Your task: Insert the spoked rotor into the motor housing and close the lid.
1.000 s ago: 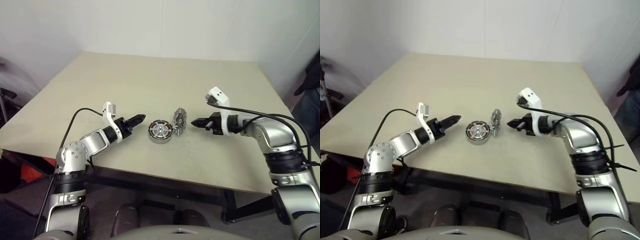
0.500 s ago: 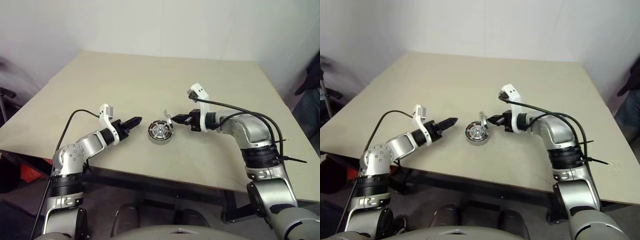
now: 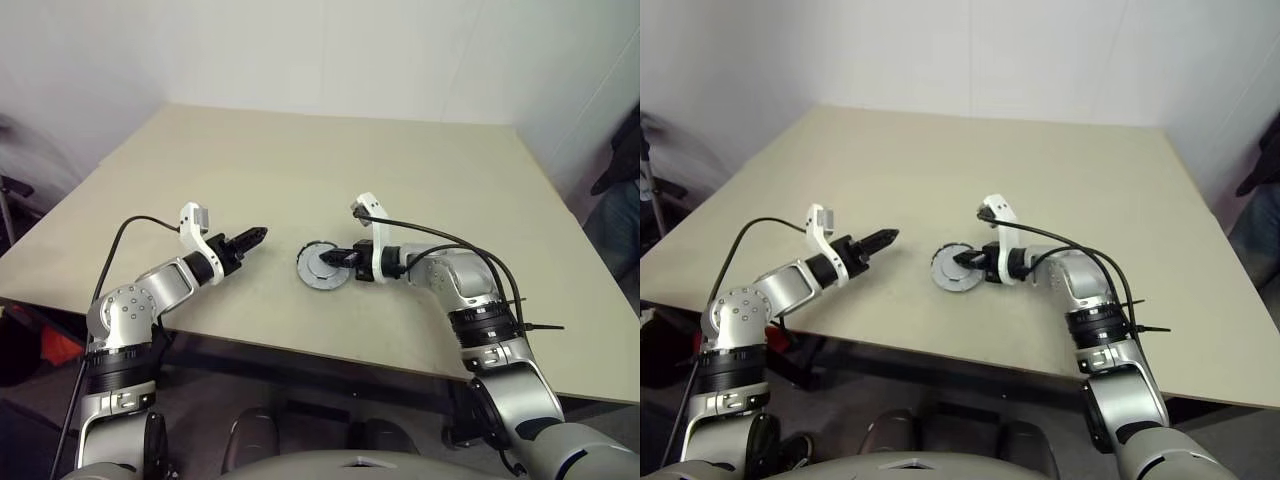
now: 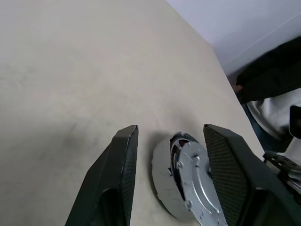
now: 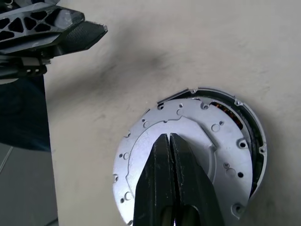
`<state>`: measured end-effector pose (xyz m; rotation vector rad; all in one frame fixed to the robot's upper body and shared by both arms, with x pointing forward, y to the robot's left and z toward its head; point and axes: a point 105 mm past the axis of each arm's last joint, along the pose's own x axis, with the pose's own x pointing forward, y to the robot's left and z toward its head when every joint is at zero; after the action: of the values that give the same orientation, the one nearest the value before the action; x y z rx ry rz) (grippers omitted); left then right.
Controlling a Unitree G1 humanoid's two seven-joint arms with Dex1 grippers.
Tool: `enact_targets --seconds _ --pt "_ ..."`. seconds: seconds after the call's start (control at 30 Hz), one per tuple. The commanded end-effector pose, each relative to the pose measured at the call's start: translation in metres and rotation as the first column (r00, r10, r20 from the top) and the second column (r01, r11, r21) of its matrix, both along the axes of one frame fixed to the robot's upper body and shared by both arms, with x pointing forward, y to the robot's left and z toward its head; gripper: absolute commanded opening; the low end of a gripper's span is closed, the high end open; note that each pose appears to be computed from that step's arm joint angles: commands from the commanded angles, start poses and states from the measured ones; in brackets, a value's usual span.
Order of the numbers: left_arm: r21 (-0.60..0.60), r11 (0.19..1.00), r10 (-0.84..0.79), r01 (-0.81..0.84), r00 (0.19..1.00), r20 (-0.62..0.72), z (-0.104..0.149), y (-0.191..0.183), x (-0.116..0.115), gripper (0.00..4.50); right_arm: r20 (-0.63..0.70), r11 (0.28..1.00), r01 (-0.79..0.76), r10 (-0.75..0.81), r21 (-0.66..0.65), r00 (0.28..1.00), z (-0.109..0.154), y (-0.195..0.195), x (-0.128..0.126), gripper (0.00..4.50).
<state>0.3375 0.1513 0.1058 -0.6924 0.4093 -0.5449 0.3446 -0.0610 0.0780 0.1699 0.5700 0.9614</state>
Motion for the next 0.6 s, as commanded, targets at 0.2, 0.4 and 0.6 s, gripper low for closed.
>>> enact_targets --seconds 0.2,0.4,0.6 --pt "0.020 0.998 -0.056 0.055 0.997 0.045 0.010 -0.012 0.002 2.34 0.251 0.995 -0.063 0.043 0.073 0.967 0.032 -0.016 0.001 0.19" --pt "0.070 0.994 -0.090 0.089 0.996 0.022 0.000 -0.019 0.000 2.34 0.304 0.986 -0.144 0.112 0.084 0.946 0.026 -0.018 -0.008 1.94" --pt "0.088 0.991 -0.104 0.103 0.994 0.014 -0.002 -0.019 -0.001 2.34 0.321 0.986 -0.144 0.108 0.088 0.941 0.019 -0.017 -0.008 4.08"
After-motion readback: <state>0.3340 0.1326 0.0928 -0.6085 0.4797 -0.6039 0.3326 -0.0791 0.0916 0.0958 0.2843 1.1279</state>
